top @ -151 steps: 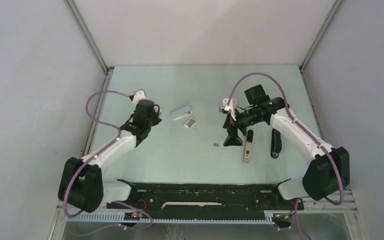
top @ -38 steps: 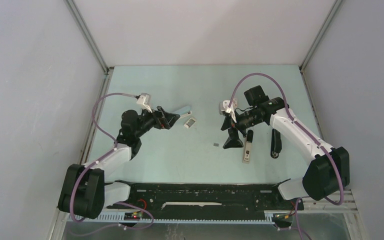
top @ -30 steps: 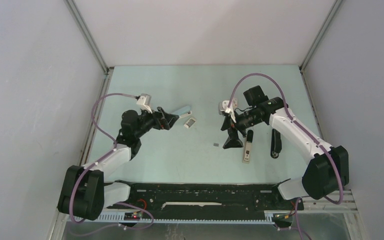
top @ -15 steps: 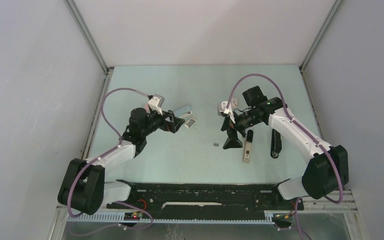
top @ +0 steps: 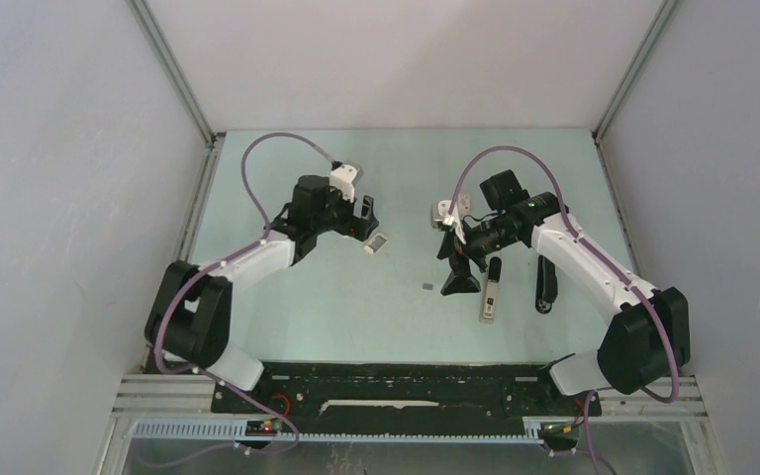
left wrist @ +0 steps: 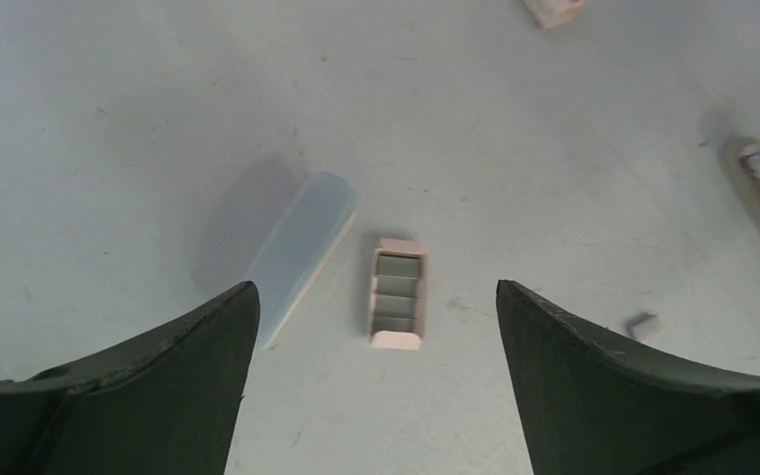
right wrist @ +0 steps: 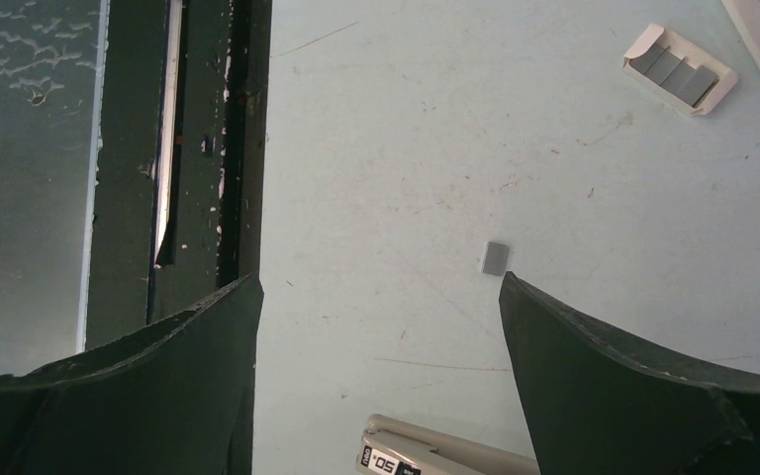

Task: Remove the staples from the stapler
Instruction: Move the stapler to the center of the board.

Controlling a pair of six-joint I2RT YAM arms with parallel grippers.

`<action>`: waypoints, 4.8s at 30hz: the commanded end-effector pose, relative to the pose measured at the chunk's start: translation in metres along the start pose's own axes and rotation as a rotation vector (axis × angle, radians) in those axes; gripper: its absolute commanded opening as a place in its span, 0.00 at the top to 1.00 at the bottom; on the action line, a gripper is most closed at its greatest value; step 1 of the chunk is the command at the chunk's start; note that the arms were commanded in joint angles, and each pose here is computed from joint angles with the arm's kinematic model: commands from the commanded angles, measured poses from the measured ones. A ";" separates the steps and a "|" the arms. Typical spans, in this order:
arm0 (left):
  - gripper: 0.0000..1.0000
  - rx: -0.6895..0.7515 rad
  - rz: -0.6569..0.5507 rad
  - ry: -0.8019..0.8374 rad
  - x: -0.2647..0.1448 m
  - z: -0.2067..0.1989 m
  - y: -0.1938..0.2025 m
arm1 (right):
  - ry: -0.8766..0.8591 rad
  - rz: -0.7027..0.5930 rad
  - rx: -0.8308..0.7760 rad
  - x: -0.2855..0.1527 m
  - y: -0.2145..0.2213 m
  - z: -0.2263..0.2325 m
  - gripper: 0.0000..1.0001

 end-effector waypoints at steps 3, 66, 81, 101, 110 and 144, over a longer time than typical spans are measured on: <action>0.13 0.109 0.160 -0.127 0.027 0.021 -0.009 | -0.002 -0.020 -0.020 -0.002 -0.001 -0.001 0.00; 1.00 -0.008 0.362 -0.312 0.053 0.049 0.016 | 0.012 -0.062 -0.016 -0.015 0.000 0.001 0.00; 1.00 -0.042 0.232 -0.358 0.009 0.040 0.017 | 0.010 -0.065 -0.015 -0.015 0.000 0.001 0.00; 1.00 -0.226 0.197 -0.340 -0.054 0.014 0.061 | 0.011 -0.074 -0.020 -0.016 -0.002 0.002 0.00; 1.00 -0.282 0.172 -0.275 -0.062 -0.017 0.079 | 0.014 -0.073 -0.023 -0.017 -0.003 0.003 0.00; 0.81 0.141 0.359 -0.146 -0.024 -0.114 0.131 | 0.015 -0.071 -0.019 -0.019 0.001 0.002 0.00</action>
Point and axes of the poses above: each gripper's point midway between its finger pads, its own x axis out along the fingers, its own z axis along the line the jaws close on, y = z × x, the point moved 8 cm from there along -x, back along the fingers, and after that the axes turned 7 degrees about -x, right-handed, at the moved point
